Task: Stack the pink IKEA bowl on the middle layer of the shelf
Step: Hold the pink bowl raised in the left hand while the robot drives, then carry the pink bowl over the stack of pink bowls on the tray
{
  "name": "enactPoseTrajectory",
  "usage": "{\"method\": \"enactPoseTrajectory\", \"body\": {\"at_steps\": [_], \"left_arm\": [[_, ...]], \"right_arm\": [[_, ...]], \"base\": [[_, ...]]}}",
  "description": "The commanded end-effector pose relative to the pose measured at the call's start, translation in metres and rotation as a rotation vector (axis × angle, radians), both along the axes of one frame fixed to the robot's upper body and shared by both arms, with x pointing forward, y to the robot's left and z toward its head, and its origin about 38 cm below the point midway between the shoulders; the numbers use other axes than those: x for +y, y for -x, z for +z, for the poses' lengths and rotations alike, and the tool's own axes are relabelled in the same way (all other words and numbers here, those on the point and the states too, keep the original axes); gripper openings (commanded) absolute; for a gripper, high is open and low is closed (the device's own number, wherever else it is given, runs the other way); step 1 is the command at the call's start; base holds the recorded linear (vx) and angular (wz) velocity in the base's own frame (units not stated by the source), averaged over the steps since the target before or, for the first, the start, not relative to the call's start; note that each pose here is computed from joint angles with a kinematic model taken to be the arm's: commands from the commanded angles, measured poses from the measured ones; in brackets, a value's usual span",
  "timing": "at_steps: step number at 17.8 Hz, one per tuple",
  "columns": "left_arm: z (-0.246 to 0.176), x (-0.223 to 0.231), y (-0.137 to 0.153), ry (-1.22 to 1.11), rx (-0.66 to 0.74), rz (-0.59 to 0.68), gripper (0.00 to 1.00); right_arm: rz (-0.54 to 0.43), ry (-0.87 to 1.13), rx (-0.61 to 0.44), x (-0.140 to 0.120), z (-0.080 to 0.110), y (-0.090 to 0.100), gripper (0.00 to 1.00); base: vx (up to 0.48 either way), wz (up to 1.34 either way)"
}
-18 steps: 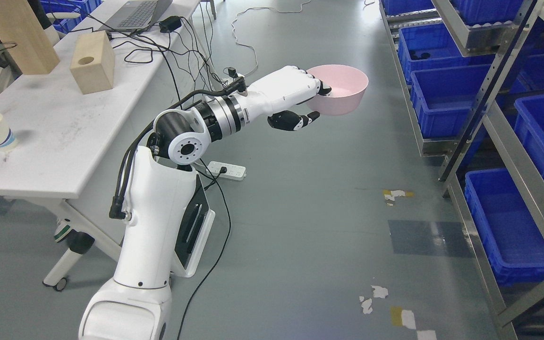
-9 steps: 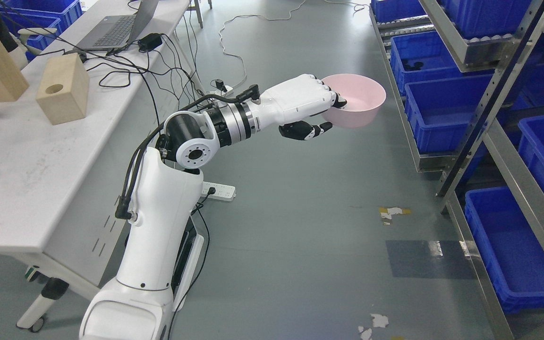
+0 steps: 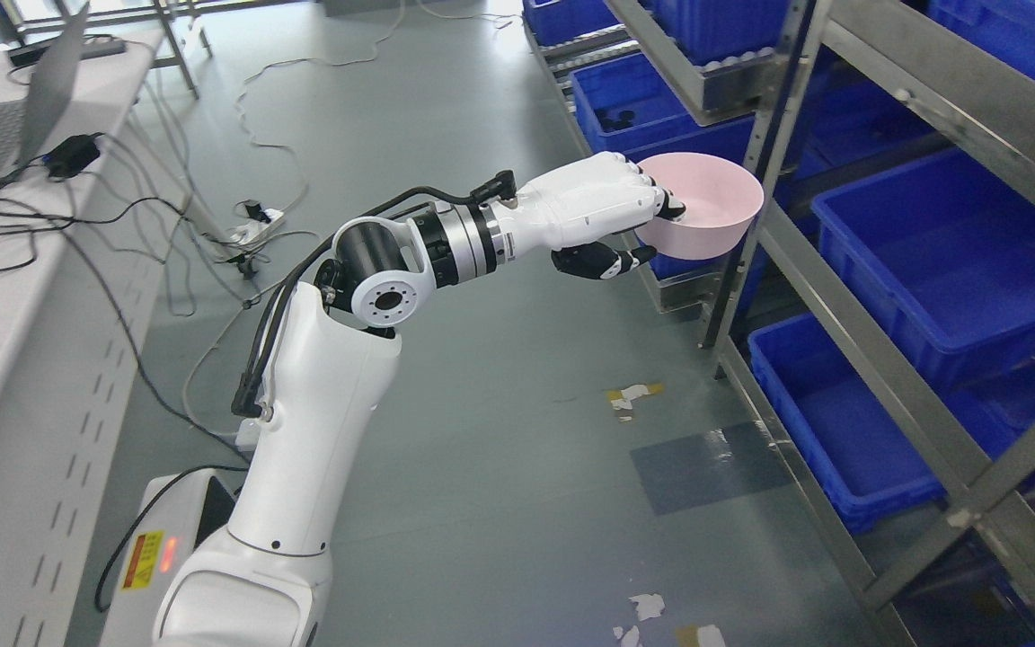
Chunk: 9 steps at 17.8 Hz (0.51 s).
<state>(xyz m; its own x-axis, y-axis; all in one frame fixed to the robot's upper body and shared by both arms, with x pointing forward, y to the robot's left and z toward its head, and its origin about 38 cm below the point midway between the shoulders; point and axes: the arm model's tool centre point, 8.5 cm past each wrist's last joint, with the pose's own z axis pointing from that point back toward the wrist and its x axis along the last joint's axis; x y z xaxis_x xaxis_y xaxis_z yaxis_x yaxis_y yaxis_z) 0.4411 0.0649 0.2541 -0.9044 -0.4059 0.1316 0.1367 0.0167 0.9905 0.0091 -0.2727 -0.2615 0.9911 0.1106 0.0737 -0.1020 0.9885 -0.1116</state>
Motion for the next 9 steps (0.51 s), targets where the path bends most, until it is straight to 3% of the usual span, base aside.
{"method": "enactPoseTrajectory", "body": {"at_steps": [1,5,9], "left_arm": [[-0.016,-0.029,0.017,-0.047,0.033,-0.114,0.04],[-0.006,-0.026,0.014,-0.019,0.012,-0.104,0.04],[0.086,-0.017,-0.005,0.094,-0.145,-0.1,0.04]], "right_arm": [[0.0,0.018,0.006,-0.011,0.001,0.009,1.0],[0.0,0.018,0.006,-0.011,0.001,0.009,1.0],[0.0,0.018,0.006,-0.011,0.001,0.009,1.0]], "base": [[0.101,-0.79],[0.093,-0.89],[0.083,-1.01]]}}
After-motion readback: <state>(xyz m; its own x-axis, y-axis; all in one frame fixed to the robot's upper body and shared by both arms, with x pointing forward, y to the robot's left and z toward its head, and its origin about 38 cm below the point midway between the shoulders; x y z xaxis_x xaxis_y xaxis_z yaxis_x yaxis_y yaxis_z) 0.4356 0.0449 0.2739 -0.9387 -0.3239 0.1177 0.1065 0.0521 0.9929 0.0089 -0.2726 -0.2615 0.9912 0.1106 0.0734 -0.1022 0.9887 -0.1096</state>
